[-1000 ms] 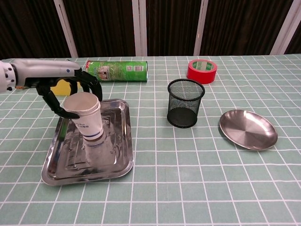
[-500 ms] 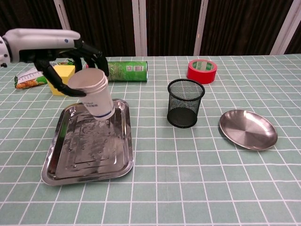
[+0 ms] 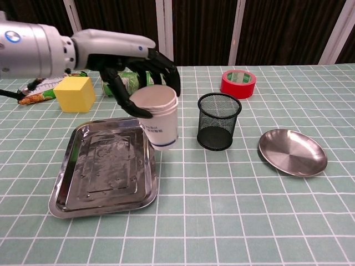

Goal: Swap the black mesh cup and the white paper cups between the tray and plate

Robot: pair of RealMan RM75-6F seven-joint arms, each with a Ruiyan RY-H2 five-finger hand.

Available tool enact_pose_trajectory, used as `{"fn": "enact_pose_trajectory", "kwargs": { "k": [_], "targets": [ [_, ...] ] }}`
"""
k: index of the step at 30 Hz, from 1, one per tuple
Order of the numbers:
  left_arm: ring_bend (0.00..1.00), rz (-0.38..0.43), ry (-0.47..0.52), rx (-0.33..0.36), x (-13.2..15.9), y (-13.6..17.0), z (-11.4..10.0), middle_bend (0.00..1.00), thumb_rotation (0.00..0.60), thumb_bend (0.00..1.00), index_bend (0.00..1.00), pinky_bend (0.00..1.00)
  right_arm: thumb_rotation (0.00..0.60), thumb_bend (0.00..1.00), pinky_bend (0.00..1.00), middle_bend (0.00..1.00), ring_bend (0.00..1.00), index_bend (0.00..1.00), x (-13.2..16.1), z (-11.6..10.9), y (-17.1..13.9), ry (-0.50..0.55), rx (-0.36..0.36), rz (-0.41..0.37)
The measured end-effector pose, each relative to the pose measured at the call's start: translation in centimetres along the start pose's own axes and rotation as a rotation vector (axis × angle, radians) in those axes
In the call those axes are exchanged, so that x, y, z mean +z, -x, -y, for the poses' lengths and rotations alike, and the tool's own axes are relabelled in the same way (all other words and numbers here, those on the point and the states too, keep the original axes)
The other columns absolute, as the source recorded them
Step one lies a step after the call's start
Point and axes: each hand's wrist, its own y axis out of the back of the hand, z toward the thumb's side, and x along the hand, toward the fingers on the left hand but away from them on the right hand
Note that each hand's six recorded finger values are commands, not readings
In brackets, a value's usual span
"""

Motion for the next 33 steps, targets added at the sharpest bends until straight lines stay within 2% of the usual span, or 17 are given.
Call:
{"fn": "enact_pose_trajectory", "kwargs": {
  "k": [10, 19, 22, 27, 33],
  "targets": [
    [0.3, 0.032, 0.007, -0.076, 3.8, -4.5, 2.5, 0.29, 0.6, 0.39, 0.36, 0.41, 0.6, 0.0, 0.0, 0.0, 0.0, 0.0, -0.5, -0.3, 0.1, 0.018, -0.002, 0.006],
    [0.29, 0.034, -0.062, -0.102, 5.2, -6.2, 4.0, 0.28, 0.6, 0.34, 0.34, 0.4, 0.6, 0.0, 0.0, 0.0, 0.0, 0.0, -0.6, -0.4, 0.3, 0.028, -0.004, 0.004],
    [0.27, 0.031, -0.068, -0.102, 5.6, -6.6, 4.3, 0.27, 0.6, 0.29, 0.34, 0.4, 0.6, 0.0, 0.0, 0.0, 0.0, 0.0, -0.6, -0.4, 0.3, 0.032, -0.002, 0.004],
    [0.15, 0.023, -0.109, -0.099, 5.8, -6.9, 4.5, 0.17, 0.6, 0.14, 0.28, 0.33, 0.6, 0.0, 0.0, 0.0, 0.0, 0.0, -0.7, -0.2, 0.1, 0.033, 0.022, 0.008],
    [0.06, 0.018, -0.093, -0.123, 6.3, -6.5, 4.4, 0.1, 0.6, 0.06, 0.25, 0.28, 0.6, 0.0, 0.0, 0.0, 0.0, 0.0, -0.9, -0.3, -0.2, 0.026, 0.05, 0.024]
  ]
}}
